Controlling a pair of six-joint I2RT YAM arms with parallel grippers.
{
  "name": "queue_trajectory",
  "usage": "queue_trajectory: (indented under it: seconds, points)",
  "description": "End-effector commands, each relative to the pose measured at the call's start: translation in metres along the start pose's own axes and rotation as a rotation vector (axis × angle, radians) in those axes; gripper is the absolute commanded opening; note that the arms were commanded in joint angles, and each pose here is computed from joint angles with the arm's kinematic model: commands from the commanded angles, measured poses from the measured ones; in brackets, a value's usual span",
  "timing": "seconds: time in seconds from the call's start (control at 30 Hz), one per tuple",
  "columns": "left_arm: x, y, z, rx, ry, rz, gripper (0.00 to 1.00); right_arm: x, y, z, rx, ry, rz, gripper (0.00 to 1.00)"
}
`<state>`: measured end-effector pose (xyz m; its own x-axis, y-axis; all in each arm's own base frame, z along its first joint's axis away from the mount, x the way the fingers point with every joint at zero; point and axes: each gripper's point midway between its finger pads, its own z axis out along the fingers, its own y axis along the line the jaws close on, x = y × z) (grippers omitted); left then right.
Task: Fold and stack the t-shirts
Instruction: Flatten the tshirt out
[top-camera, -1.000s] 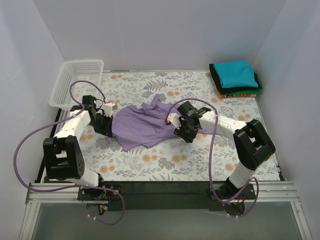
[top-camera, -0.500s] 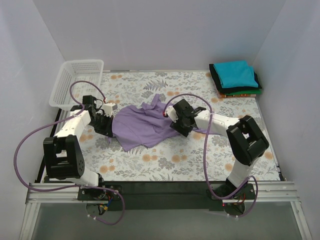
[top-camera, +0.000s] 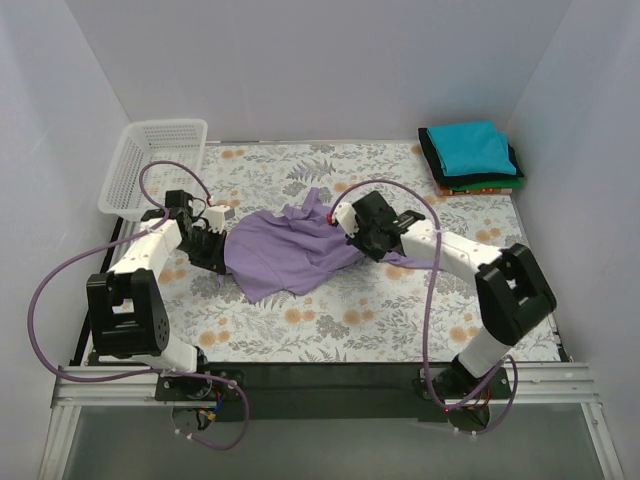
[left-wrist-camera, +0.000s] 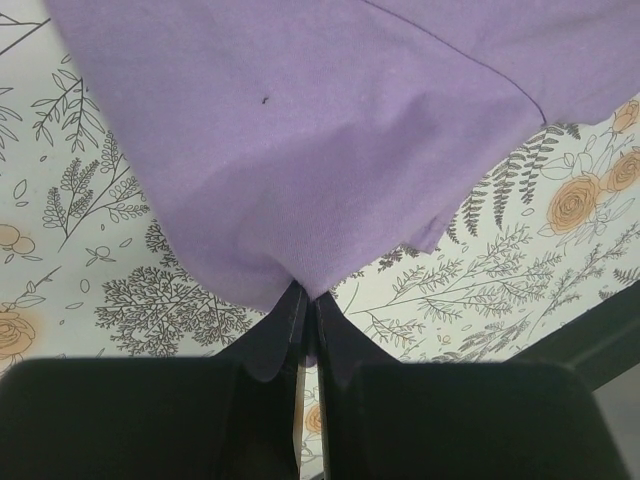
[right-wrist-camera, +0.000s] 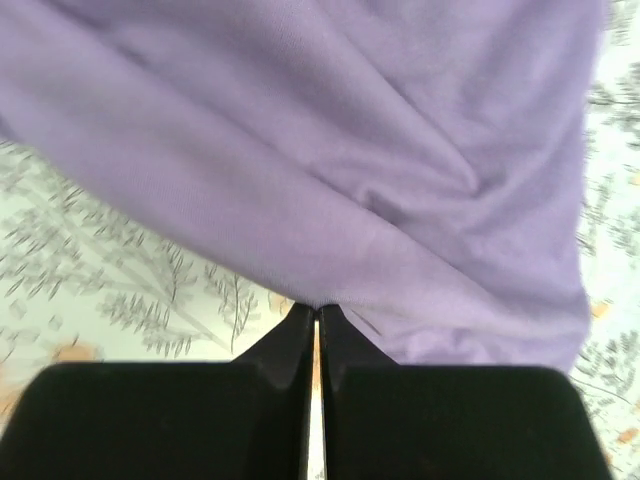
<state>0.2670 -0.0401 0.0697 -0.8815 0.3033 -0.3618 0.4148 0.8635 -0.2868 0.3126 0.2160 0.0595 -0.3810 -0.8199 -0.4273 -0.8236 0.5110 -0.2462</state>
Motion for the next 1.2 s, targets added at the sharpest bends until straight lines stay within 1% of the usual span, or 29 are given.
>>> queue_trajectory:
  seconds: [0.0,0.07,0.2,0.23,0.27,0.3,0.33,0.37,0.4,0.43,0.47,0.5,0.53,0.57,0.6,0.63,0.67,0.7,0.73,0.77,0.83,0.87,0.93,0.97,1.0,1.03,1.07,1.13,1.17]
  points:
    - [-0.014,-0.006,-0.014,0.000,-0.062,0.022,0.00,-0.019,0.001,-0.046,-0.013,-0.123,-0.027,0.01]
    - [-0.014,-0.006,-0.015,0.002,-0.062,0.018,0.00,-0.024,0.004,-0.062,-0.030,-0.162,-0.028,0.01]
    - [-0.014,-0.010,-0.018,0.013,-0.058,0.022,0.00,-0.021,0.020,-0.086,-0.111,-0.189,-0.035,0.01]
    - [-0.018,-0.013,-0.024,0.021,-0.075,0.039,0.00,-0.019,0.023,-0.091,-0.123,-0.189,-0.039,0.01]
    - [-0.016,-0.018,-0.028,0.036,-0.067,0.040,0.00,-0.020,0.026,-0.101,-0.136,-0.215,-0.050,0.01]
    - [-0.017,-0.022,-0.034,0.047,-0.074,0.050,0.00,-0.013,0.030,-0.109,-0.153,-0.202,-0.060,0.01]
    - [-0.027,-0.031,-0.048,0.070,-0.125,0.073,0.00,-0.011,0.030,-0.117,-0.158,-0.207,-0.069,0.01]
    - [-0.025,-0.037,-0.059,0.088,-0.125,0.079,0.00,-0.009,0.037,-0.130,-0.197,-0.220,-0.086,0.01]
    - [-0.031,-0.043,-0.074,0.093,-0.172,0.095,0.00,0.003,0.036,-0.137,-0.225,-0.204,-0.085,0.01]
    - [-0.035,-0.042,-0.088,0.096,-0.210,0.085,0.00,0.008,0.036,-0.142,-0.250,-0.221,-0.077,0.01]
    - [-0.048,-0.052,-0.111,0.128,-0.264,0.115,0.00,0.008,0.033,-0.154,-0.253,-0.279,-0.090,0.01]
    - [-0.053,-0.055,-0.121,0.132,-0.284,0.116,0.00,0.008,0.030,-0.159,-0.240,-0.292,-0.088,0.01]
    - [-0.062,-0.055,-0.134,0.125,-0.314,0.117,0.00,0.006,0.026,-0.163,-0.220,-0.309,-0.125,0.01]
    - [-0.071,-0.061,-0.145,0.142,-0.352,0.127,0.00,-0.005,0.017,-0.175,-0.196,-0.355,-0.141,0.01]
    - [-0.088,-0.063,-0.163,0.126,-0.411,0.128,0.00,-0.011,0.006,-0.180,-0.166,-0.379,-0.137,0.01]
    - [-0.098,-0.062,-0.170,0.121,-0.440,0.118,0.00,-0.020,-0.004,-0.184,-0.139,-0.395,-0.151,0.01]
    - [-0.114,-0.060,-0.176,0.113,-0.492,0.126,0.00,-0.032,-0.019,-0.180,-0.117,-0.382,-0.150,0.01]
    - [-0.128,-0.056,-0.181,0.118,-0.515,0.062,0.00,-0.034,-0.035,-0.176,-0.098,-0.369,-0.132,0.01]
    - [-0.138,-0.051,-0.182,0.111,-0.535,0.034,0.00,-0.037,-0.045,-0.168,-0.096,-0.358,-0.138,0.01]
    - [-0.153,-0.040,-0.182,0.083,-0.574,0.017,0.00,-0.040,-0.060,-0.145,-0.109,-0.325,-0.118,0.01]
    - [-0.165,-0.023,-0.166,0.091,-0.560,-0.070,0.00,-0.045,-0.067,-0.118,-0.129,-0.295,-0.108,0.01]
    - [-0.173,-0.015,-0.163,0.081,-0.575,-0.077,0.00,-0.054,-0.075,-0.093,-0.137,-0.281,-0.103,0.01]
    - [-0.181,0.004,-0.146,0.056,-0.557,-0.148,0.00,-0.067,-0.090,-0.071,-0.117,-0.274,-0.078,0.01]
    - [-0.191,0.014,-0.146,0.028,-0.588,-0.149,0.00,-0.063,-0.098,-0.041,-0.110,-0.215,-0.032,0.01]
    - [-0.195,0.023,-0.141,0.005,-0.590,-0.171,0.00,-0.086,-0.124,-0.042,-0.043,-0.261,-0.016,0.01]
    - [-0.198,0.037,-0.140,-0.057,-0.596,-0.200,0.00,-0.090,-0.136,-0.034,-0.015,-0.256,0.003,0.01]
    - [-0.205,0.046,-0.142,-0.091,-0.626,-0.206,0.00,-0.086,-0.155,-0.014,0.039,-0.222,0.038,0.01]
    - [-0.208,0.064,-0.142,-0.177,-0.637,-0.229,0.00,-0.103,-0.183,-0.018,0.123,-0.240,0.094,0.01]
    - [-0.211,0.072,-0.144,-0.206,-0.662,-0.240,0.00,-0.102,-0.188,-0.014,0.144,-0.225,0.112,0.01]
